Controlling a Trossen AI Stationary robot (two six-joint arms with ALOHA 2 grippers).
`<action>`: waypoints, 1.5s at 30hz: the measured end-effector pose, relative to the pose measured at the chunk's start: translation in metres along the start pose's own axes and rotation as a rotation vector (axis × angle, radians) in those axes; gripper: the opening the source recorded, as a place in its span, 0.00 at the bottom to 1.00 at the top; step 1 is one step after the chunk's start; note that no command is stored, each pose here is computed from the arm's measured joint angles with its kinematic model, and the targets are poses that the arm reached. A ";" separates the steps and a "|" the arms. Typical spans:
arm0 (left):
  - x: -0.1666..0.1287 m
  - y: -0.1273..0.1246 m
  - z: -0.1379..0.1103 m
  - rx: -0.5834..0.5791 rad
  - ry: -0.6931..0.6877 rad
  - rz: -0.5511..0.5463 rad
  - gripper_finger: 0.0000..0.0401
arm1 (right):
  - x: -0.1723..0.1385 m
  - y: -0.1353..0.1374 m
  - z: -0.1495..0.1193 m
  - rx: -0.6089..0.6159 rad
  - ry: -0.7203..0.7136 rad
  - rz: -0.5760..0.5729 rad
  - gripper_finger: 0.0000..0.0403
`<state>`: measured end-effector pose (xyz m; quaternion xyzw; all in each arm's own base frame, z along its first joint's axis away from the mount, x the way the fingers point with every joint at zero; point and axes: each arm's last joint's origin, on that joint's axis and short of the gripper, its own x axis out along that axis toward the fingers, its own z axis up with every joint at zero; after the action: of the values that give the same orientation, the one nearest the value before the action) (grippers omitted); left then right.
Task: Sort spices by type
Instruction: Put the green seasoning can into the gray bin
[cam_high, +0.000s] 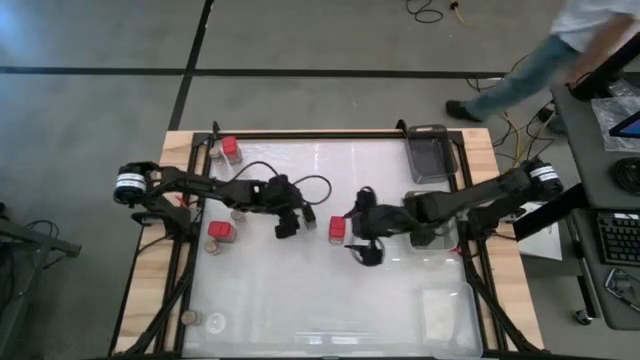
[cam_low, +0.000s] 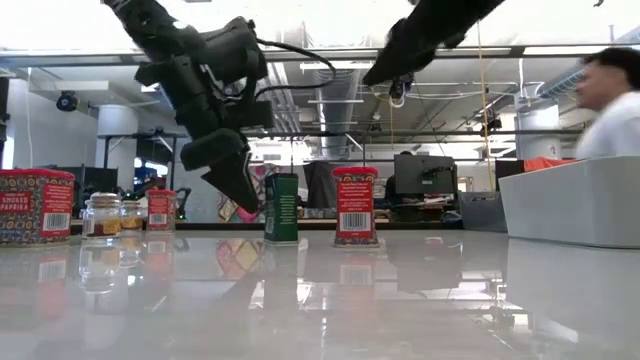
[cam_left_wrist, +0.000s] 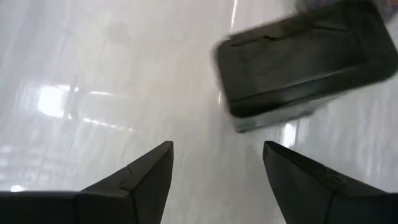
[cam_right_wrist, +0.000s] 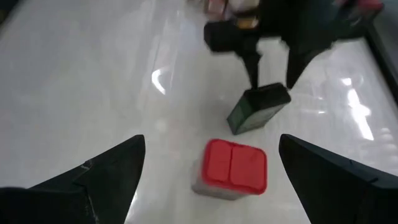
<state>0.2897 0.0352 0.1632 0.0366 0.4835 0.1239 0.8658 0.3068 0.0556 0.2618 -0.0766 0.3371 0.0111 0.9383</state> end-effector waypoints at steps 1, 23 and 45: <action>-0.001 0.001 -0.004 -0.019 -0.017 0.002 0.58 | 0.007 -0.004 0.002 -0.012 0.022 -0.001 0.90; -0.072 0.014 -0.086 -0.233 -0.347 -0.011 0.58 | 0.128 -0.098 0.054 -0.051 0.233 0.209 0.90; -0.071 0.013 -0.091 -0.296 -0.441 -0.025 0.58 | 0.156 -0.119 0.058 -0.090 0.370 0.320 0.90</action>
<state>0.1747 0.0248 0.1758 -0.0703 0.2601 0.1715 0.9476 0.4726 -0.0581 0.2237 -0.0645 0.5101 0.1601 0.8426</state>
